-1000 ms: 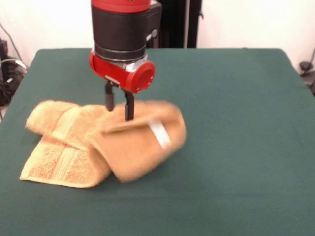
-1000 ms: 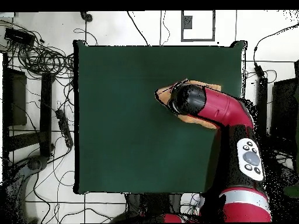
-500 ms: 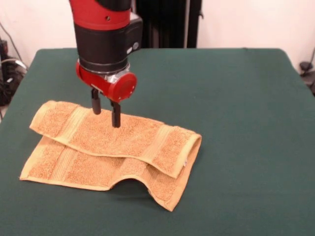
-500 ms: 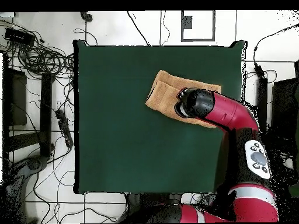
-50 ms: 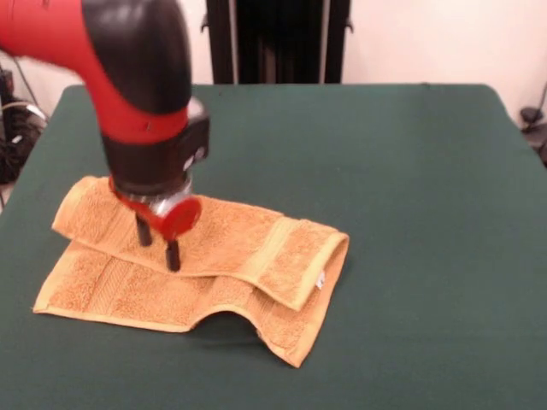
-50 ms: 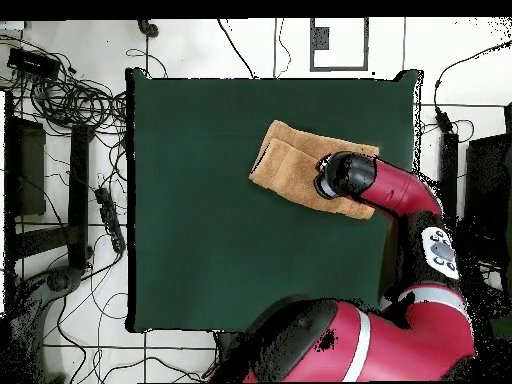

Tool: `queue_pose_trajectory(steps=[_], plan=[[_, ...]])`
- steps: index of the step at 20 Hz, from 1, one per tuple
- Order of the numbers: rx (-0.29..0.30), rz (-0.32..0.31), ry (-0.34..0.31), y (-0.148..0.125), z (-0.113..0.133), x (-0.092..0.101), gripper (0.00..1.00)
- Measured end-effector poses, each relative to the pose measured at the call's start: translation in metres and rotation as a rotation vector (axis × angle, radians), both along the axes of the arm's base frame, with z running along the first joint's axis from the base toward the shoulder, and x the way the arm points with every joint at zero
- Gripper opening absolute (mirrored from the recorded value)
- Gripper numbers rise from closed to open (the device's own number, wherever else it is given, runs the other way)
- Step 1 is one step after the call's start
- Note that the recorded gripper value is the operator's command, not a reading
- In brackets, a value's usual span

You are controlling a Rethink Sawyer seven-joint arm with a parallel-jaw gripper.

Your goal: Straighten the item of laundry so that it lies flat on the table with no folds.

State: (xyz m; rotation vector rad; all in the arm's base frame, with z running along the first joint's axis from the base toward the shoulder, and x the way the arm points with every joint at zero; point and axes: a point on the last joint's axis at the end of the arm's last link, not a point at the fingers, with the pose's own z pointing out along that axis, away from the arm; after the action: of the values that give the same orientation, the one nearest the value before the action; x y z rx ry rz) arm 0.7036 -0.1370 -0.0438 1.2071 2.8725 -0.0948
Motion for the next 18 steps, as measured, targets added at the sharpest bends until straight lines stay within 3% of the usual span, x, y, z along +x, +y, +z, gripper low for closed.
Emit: queue_pose_trajectory(steps=[6,18], plan=[[0.014,0.006,0.055,-0.008,0.001,0.021,1.0],[-0.026,0.062,0.081,0.001,0.004,0.021,1.0]])
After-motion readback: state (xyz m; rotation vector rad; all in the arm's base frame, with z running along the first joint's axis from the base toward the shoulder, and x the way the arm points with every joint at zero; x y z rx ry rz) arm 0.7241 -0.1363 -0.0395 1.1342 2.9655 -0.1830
